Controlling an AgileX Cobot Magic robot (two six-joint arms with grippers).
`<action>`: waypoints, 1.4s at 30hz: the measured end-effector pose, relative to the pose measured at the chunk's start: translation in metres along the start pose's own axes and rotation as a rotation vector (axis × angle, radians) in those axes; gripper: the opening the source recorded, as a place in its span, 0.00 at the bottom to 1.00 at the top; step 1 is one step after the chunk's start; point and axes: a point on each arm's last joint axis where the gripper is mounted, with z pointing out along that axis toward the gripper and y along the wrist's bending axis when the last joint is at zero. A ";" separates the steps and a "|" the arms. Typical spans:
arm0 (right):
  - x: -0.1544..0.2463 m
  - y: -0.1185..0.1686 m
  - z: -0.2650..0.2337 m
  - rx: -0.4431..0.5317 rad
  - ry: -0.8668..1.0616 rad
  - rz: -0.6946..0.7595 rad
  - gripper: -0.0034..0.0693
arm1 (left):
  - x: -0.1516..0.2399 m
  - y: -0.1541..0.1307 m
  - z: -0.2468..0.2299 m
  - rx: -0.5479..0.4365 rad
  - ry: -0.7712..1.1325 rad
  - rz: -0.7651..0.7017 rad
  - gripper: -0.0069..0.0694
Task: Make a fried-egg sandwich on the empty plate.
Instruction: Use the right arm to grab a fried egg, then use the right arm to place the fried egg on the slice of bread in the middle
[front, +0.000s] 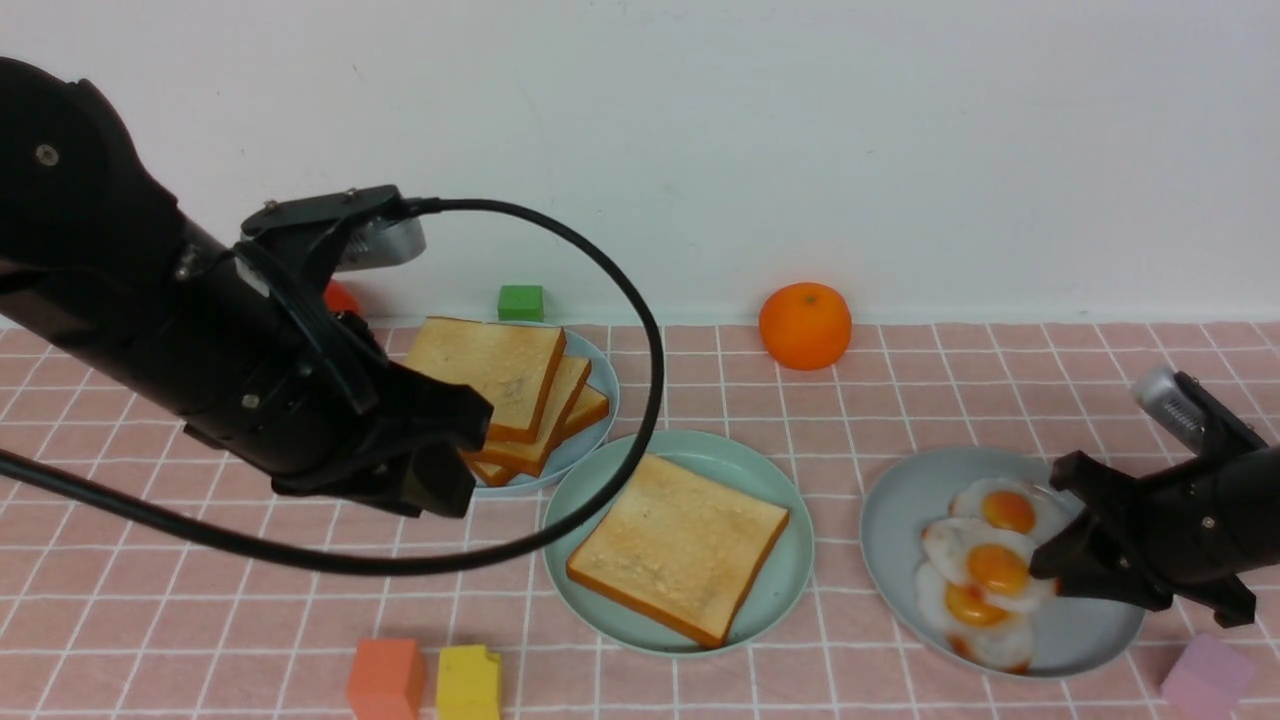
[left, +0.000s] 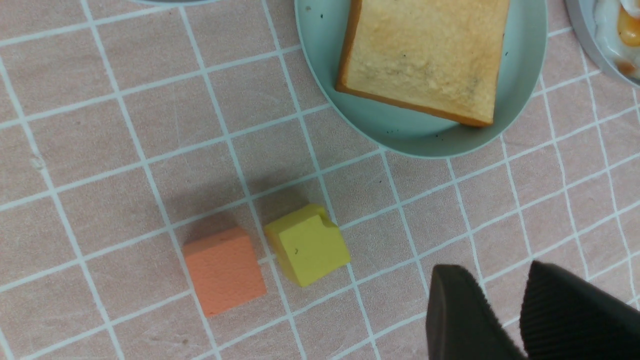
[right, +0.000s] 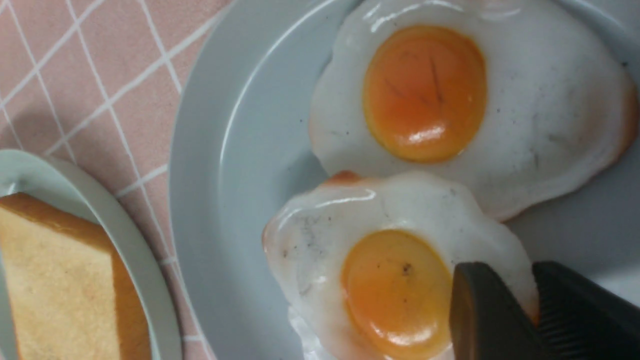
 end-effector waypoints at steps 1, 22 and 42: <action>0.000 0.000 0.000 0.000 -0.001 0.002 0.25 | 0.000 0.000 0.000 0.000 0.000 0.000 0.40; -0.011 0.016 -0.049 -0.265 -0.106 -0.141 0.17 | 0.000 0.001 0.000 -0.006 -0.001 0.005 0.40; 0.043 0.163 0.052 -0.548 0.135 -0.463 0.17 | -0.001 0.006 -0.008 -0.087 -0.039 0.005 0.40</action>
